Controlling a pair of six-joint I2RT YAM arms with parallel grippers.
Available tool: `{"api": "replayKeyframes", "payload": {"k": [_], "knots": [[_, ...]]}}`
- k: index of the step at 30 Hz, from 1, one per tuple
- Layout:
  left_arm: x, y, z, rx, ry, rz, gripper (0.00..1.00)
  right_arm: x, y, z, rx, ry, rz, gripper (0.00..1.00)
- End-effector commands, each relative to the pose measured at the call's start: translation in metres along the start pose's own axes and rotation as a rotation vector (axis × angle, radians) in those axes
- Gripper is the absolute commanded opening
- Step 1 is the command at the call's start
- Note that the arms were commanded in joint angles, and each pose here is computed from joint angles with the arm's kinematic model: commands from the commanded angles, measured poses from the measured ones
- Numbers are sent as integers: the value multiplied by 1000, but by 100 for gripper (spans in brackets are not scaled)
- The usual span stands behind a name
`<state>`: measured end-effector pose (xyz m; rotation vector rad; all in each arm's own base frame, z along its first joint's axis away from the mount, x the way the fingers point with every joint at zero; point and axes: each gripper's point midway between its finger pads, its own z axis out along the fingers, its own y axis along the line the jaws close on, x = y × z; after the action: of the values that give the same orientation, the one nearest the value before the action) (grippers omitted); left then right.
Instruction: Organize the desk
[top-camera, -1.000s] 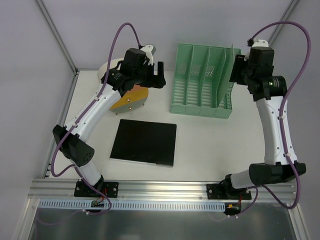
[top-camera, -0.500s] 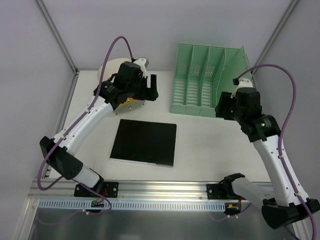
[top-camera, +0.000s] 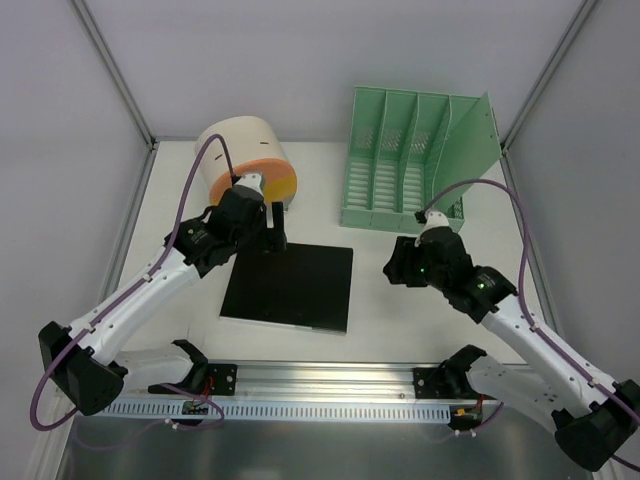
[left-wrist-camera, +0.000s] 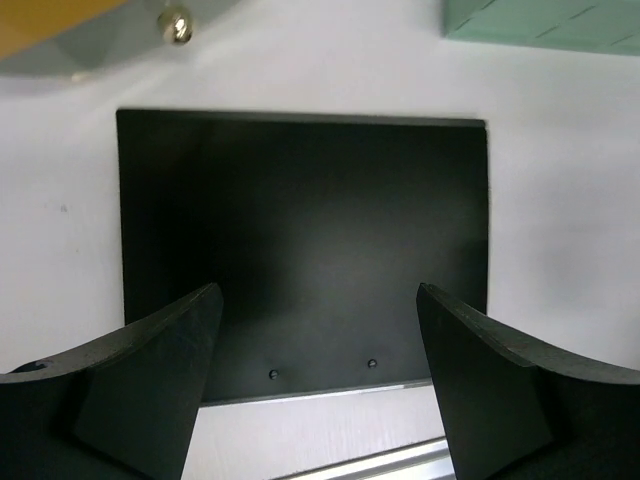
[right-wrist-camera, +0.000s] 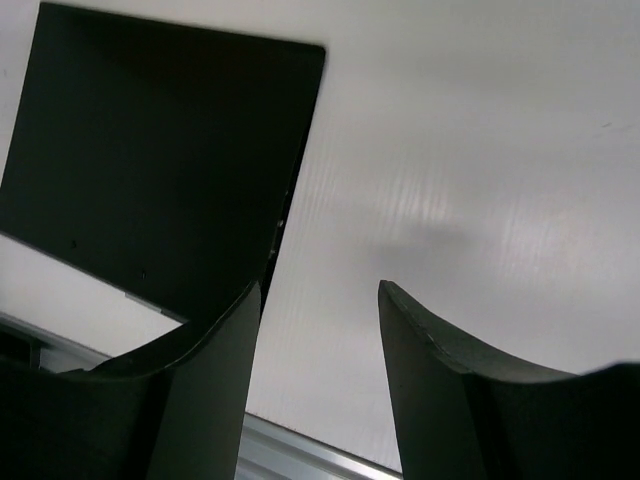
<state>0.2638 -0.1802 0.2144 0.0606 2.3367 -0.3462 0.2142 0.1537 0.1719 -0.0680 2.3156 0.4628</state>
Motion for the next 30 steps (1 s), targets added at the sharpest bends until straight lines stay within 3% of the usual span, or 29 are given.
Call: {"api": "replayKeyframes", "payload": {"k": [1, 11, 21, 30], "knots": [[28, 30, 5, -128, 2, -100, 80, 16, 34, 18, -133, -9, 96, 55], [76, 86, 12, -345, -16, -212, 82, 93, 67, 63, -245, 97, 195, 55], [110, 109, 24, -425, 11, -252, 84, 118, 91, 74, -365, 95, 278, 56], [137, 126, 40, -427, 66, -315, 85, 139, 89, 79, -358, 119, 296, 56]]}}
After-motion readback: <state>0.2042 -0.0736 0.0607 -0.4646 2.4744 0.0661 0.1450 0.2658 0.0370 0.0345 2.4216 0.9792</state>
